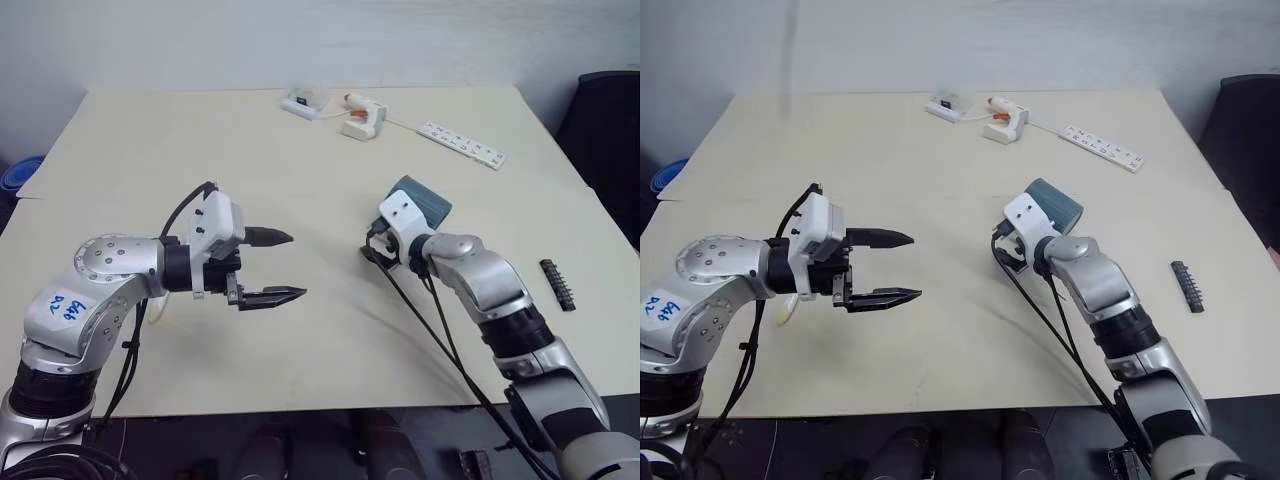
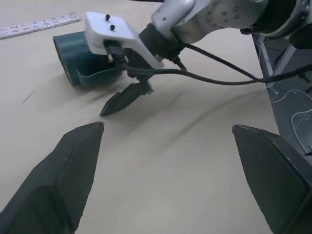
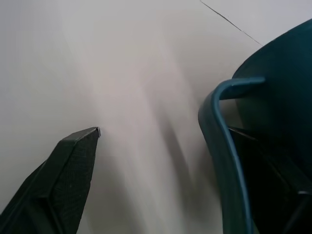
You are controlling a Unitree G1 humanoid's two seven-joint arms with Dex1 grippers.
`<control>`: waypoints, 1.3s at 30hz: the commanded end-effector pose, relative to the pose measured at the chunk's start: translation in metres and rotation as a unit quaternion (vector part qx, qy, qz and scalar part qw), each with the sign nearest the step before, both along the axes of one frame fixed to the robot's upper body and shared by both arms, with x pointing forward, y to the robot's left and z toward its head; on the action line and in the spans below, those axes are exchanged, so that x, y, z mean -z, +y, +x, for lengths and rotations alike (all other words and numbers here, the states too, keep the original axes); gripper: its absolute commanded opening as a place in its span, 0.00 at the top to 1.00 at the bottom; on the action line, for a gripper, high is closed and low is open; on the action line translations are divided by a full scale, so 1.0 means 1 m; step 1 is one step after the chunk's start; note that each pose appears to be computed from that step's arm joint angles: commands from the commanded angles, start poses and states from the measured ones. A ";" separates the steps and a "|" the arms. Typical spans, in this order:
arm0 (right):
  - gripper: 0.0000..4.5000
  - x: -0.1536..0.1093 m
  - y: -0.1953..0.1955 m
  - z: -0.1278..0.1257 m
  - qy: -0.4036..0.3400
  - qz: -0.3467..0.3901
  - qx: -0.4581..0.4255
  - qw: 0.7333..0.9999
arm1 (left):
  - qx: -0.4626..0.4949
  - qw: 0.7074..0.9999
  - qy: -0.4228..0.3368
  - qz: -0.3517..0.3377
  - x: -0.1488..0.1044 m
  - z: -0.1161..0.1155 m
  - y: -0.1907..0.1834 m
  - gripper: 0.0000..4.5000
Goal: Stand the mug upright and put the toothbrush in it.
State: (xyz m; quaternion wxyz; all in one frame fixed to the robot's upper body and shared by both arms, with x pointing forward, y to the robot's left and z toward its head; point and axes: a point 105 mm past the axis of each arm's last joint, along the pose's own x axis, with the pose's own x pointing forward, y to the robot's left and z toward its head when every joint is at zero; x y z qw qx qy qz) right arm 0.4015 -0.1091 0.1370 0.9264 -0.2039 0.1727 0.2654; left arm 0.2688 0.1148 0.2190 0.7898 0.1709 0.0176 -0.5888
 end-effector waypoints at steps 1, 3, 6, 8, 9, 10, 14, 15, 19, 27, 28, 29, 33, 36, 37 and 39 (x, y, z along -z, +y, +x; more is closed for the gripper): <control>0.36 0.004 -0.009 0.006 0.004 -0.012 0.005 1.000 | 0.000 1.000 -0.020 -0.002 -0.008 0.002 0.001 0.00; 0.50 -0.001 -0.010 0.008 0.001 -0.013 -0.003 1.000 | -0.001 1.000 -0.021 -0.002 -0.007 0.002 0.001 0.00; 0.73 -0.003 -0.010 0.008 0.002 -0.012 -0.011 1.000 | -0.001 1.000 -0.022 -0.004 -0.007 0.001 0.001 0.00; 0.87 -0.003 -0.010 0.007 0.002 -0.012 -0.014 1.000 | -0.002 1.000 -0.023 -0.005 -0.007 0.002 0.002 0.00; 0.89 -0.003 -0.010 0.007 0.002 -0.009 -0.015 1.000 | -0.004 1.000 -0.023 -0.005 -0.007 0.002 0.002 0.00; 0.90 -0.003 -0.010 0.007 0.002 -0.007 -0.016 1.000 | -0.005 1.000 -0.024 -0.006 -0.007 0.002 0.002 0.00; 0.92 -0.026 0.022 -0.005 -0.020 0.088 -0.092 0.992 | -0.018 1.000 -0.024 -0.009 -0.009 0.003 0.007 0.00; 0.92 -0.034 0.031 -0.009 -0.031 0.113 -0.115 0.986 | -0.024 0.999 -0.023 -0.011 -0.009 0.003 0.009 0.00; 0.92 -0.071 0.071 -0.042 -0.058 0.279 -0.236 0.929 | -0.085 0.996 -0.014 -0.037 -0.013 0.004 0.032 0.00; 0.92 -0.054 0.120 -0.065 -0.015 0.425 -0.313 0.849 | -0.149 0.989 -0.006 -0.013 -0.017 -0.009 0.063 0.00; 0.92 -0.045 0.126 -0.065 -0.012 0.427 -0.317 0.847 | -0.150 0.989 -0.008 -0.007 -0.019 -0.009 0.064 0.00; 0.92 -0.038 0.130 -0.065 -0.012 0.426 -0.319 0.846 | -0.150 0.989 -0.009 -0.002 -0.020 -0.010 0.064 0.00; 0.92 -0.010 0.133 -0.074 -0.016 0.396 -0.340 0.853 | -0.144 0.990 -0.004 0.008 -0.023 -0.012 0.061 0.00; 0.92 0.003 0.119 -0.087 -0.025 0.372 -0.351 0.859 | -0.130 0.991 0.002 0.015 -0.019 -0.014 0.055 0.00; 0.92 0.006 0.115 -0.090 -0.026 0.368 -0.353 0.860 | -0.127 0.992 0.004 0.016 -0.019 -0.015 0.053 0.00; 0.92 0.011 0.107 -0.096 -0.021 0.359 -0.350 0.865 | -0.122 0.992 0.009 0.015 -0.017 -0.015 0.052 0.00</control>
